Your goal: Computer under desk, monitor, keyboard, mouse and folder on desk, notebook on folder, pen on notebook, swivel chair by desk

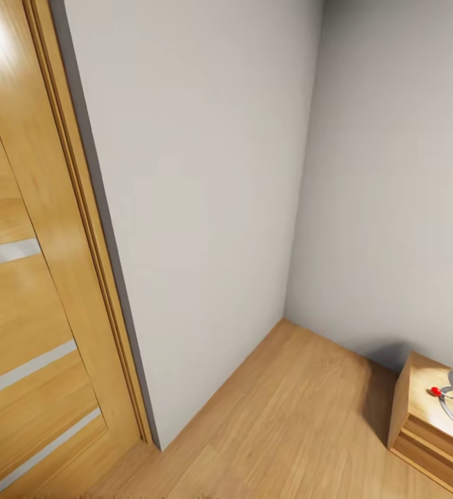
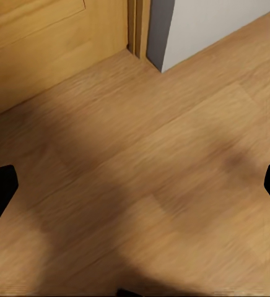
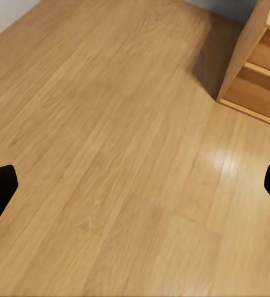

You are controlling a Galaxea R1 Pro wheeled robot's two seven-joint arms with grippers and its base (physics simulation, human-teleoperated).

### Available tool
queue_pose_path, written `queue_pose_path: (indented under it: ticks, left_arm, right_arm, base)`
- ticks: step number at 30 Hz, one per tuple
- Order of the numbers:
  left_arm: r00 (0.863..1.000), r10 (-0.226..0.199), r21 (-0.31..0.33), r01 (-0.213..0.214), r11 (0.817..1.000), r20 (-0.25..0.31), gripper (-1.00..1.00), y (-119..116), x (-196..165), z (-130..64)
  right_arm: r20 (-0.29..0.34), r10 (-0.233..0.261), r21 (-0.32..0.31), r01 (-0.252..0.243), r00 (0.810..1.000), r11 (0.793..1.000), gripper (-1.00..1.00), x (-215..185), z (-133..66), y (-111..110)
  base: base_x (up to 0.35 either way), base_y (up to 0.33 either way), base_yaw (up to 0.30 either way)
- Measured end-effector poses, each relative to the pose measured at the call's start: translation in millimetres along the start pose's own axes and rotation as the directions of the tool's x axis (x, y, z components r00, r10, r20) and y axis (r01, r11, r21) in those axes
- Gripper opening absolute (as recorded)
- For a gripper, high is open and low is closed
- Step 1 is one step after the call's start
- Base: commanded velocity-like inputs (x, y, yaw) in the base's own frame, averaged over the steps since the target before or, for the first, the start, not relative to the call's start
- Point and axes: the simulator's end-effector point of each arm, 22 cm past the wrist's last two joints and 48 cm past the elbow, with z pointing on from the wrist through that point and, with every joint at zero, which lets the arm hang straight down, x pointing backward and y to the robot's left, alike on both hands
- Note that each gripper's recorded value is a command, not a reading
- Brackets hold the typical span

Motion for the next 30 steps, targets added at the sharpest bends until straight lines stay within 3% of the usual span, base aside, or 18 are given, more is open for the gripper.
queue_pose_path:
  ticks: [7, 20, 21, 22, 25, 30]
  left_arm:
    - [0.999, 0.006, -0.013, -0.006, 1.000, -0.052, 1.00, 6.6, 21.6, -6.1]
    - [0.997, 0.012, -0.028, -0.015, 1.000, -0.079, 1.00, 16.2, 32.9, -9.4]
    - [0.997, 0.016, -0.031, -0.018, 0.999, -0.082, 1.00, 19.7, 33.6, -9.6]
    - [0.993, 0.024, -0.057, -0.030, 0.998, -0.112, 1.00, 38.8, 45.0, -14.8]
    - [0.988, 0.031, -0.063, -0.041, 0.997, -0.149, 1.00, 43.9, 60.5, -21.8]
    - [0.986, 0.033, -0.066, -0.044, 0.997, -0.162, 1.00, 45.6, 65.9, -24.2]
  right_arm:
    - [-0.015, -0.005, -0.001, 0.005, 1.000, 1.000, 1.00, 5.0, -0.4, 0.0]
    - [-0.030, -0.010, -0.001, 0.010, 1.000, 1.000, 1.00, 11.2, -1.6, -0.6]
    - [-0.031, -0.011, -0.001, 0.011, 0.999, 1.000, 1.00, 11.5, -1.6, -0.5]
    - [-0.029, -0.016, -0.006, 0.016, 0.999, 1.000, 1.00, 11.3, -1.7, 0.4]
    - [-0.031, -0.021, -0.010, 0.021, 0.999, 1.000, 1.00, 12.6, -2.0, 1.5]
    - [-0.037, -0.027, -0.014, 0.026, 0.999, 1.000, 1.00, 15.3, -2.8, 2.2]
  base:
    - [-0.095, -0.291, 0.207]
    - [-0.077, -0.275, 0.205]
    - [-0.002, -0.032, 0.204]
    - [-0.001, -0.026, 0.204]
    - [0.000, -0.008, 0.204]
    - [0.000, -0.002, 0.204]
